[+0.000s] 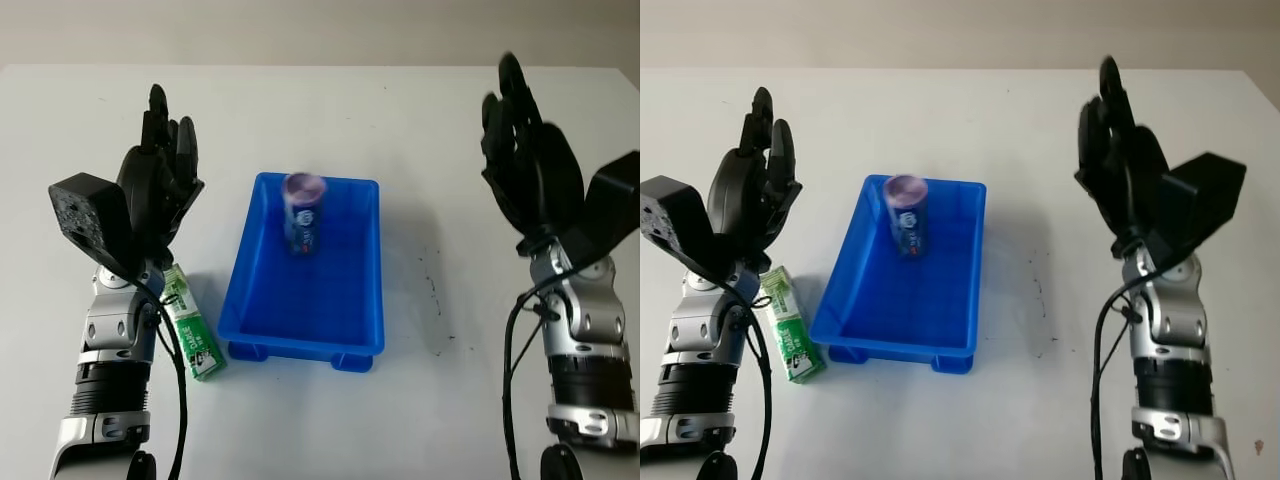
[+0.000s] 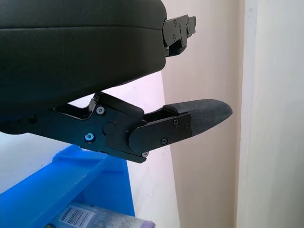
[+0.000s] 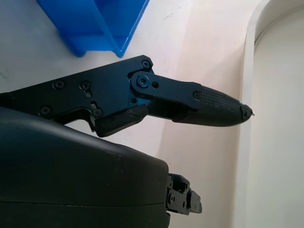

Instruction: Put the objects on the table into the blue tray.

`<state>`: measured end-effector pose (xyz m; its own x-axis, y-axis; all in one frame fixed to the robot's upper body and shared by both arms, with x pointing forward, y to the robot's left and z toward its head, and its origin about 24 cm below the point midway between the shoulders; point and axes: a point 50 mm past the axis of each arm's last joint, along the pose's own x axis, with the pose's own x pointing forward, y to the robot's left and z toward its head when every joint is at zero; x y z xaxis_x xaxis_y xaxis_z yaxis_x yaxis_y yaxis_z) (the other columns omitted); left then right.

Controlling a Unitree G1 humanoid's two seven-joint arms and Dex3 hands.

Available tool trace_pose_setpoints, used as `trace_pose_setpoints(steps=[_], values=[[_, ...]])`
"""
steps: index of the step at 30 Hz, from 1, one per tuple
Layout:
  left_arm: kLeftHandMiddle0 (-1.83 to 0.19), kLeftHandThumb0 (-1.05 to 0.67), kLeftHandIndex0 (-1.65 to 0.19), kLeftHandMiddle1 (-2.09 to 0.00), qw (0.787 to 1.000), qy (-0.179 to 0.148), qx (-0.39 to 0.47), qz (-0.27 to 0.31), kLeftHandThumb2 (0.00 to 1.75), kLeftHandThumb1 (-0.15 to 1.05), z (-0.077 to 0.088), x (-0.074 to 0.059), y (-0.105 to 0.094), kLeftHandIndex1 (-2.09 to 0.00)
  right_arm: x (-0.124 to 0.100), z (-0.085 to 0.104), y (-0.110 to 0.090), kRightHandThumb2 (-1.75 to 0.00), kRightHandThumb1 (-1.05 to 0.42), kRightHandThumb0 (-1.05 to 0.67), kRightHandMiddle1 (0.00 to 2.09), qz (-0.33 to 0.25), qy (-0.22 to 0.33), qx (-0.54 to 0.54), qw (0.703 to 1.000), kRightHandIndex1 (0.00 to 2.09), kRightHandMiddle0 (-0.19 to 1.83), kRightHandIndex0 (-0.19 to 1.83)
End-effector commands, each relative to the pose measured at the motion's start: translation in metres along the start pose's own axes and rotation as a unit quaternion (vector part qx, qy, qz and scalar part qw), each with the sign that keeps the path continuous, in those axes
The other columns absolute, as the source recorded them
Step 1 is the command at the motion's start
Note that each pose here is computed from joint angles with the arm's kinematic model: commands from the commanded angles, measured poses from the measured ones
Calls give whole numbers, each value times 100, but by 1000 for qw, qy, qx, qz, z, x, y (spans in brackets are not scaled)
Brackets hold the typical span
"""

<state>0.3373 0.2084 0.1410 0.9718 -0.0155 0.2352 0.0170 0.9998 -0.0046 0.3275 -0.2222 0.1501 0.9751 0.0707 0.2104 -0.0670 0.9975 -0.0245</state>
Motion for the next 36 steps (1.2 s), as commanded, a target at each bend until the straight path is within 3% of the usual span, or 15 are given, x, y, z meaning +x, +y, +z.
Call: trace_pose_setpoints(steps=[1, 12, 15, 16, 19, 21, 22, 25, 28, 33, 36], values=[[19, -76, 19, 0, 1000, -11, 5, -2, 65, 105, 7, 2, 4, 0, -4, -1, 2, -69, -105, -77, 0, -2, 1, 12, 1000, 0, -19, -19], [19, -74, 19, 0, 1000, -14, 19, -11, 65, 105, 11, 0, 8, 0, -8, -15, 11, -75, -105, -76, 0, 5, 31, 27, 999, 0, -19, -19], [18, -66, 18, -2, 997, -35, 48, -43, 60, 105, 25, -4, 16, -1, -8, -15, 12, -74, -105, -77, 0, 9, 30, 25, 999, 0, -19, -19], [18, -65, 18, -3, 994, -47, 84, -58, 59, 105, 37, -6, 22, -1, -8, -14, 12, -73, -105, -77, 0, 9, 29, 25, 999, 0, -19, -19], [5, -63, 7, -7, 971, -64, 209, -97, 33, 105, 72, -13, 38, -7, -9, -13, 12, -72, -105, -77, 0, 8, 29, 25, 999, 0, -19, -19], [7, -57, 6, -6, 945, -61, 293, -132, 12, 95, 97, -21, 48, -7, -9, -13, 11, -72, -105, -77, 0, 7, 32, 24, 999, 0, -19, -19], [5, -54, 3, -7, 923, -42, 353, -146, 7, 91, 113, -30, 53, -8, -8, -13, 10, -72, -105, -77, 0, 9, 34, 23, 999, 0, -19, -19], [0, -45, 0, -8, 869, 1, 466, -167, 5, 88, 141, -48, 52, -9, -8, -14, 10, -73, -105, -77, 0, 13, 36, 22, 999, 0, -19, -19], [-16, -40, -15, -9, 814, 1, 550, -189, 4, 84, 150, -62, 52, -11, -8, -14, 10, -73, -105, -77, 0, 22, 39, 25, 999, 0, -19, -19], [-15, -41, -18, -5, 734, 27, 641, -222, 4, 79, 157, -73, 55, -8, -8, -15, 10, -73, -105, -77, 0, 29, 43, 27, 998, 0, -19, -19], [-12, -44, -16, -4, 656, 13, 714, -245, 5, 79, 159, -77, 57, -6, -7, -15, 10, -72, -105, -77, 0, 31, 45, 30, 998, 0, -19, -19]])
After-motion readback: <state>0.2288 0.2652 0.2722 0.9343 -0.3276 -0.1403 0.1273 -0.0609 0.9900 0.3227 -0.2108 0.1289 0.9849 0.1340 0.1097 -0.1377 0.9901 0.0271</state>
